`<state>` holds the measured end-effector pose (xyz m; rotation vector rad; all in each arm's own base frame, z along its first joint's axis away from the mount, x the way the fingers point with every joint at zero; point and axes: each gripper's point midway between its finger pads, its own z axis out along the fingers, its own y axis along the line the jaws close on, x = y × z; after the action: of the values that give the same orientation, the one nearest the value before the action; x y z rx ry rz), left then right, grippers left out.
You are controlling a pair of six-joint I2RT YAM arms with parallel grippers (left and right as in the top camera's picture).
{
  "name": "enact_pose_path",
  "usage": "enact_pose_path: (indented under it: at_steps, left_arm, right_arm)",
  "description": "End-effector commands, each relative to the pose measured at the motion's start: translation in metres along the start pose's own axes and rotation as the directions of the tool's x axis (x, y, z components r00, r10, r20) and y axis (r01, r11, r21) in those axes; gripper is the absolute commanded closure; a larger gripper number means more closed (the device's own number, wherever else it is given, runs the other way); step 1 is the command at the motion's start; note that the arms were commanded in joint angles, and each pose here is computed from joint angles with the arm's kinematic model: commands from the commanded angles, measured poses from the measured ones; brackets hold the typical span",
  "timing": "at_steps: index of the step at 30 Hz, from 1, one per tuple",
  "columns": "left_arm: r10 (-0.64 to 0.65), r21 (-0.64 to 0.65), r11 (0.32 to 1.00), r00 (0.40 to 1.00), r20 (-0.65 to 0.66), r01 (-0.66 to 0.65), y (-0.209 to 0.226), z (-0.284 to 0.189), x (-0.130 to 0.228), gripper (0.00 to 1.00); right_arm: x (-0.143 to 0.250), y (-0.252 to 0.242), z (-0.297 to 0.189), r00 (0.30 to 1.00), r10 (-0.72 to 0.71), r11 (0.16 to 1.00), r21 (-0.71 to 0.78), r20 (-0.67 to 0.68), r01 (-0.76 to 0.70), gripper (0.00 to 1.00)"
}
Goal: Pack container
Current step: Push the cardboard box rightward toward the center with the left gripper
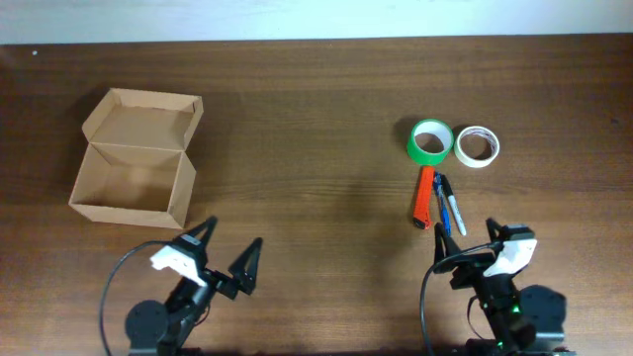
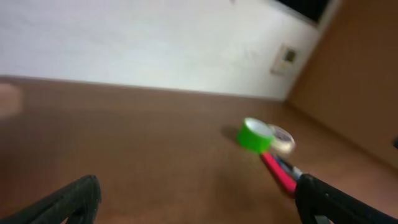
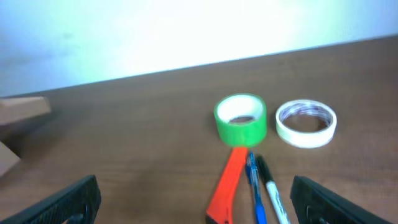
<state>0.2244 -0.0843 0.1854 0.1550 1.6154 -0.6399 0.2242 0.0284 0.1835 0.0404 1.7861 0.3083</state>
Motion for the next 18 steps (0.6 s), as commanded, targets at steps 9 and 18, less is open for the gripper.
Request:
enact_pose_path:
  at_steps: [9,18]
  left_arm:
    - [0.038,-0.118,0.992,0.996,-0.079,-0.048,0.013,0.024,-0.157,0.0]
    - [-0.052,-0.159,0.987,0.905,-0.422,-0.017,0.078,0.086,-0.228,0.0]
  right_arm:
    - [-0.151,0.016,0.033,0.964,-0.133,0.99,0.017,-0.231,0.141,0.01]
    - [-0.21,0.012,0.083,0.873,-0.066,0.995,0.04,-0.483,0.097,0.01]
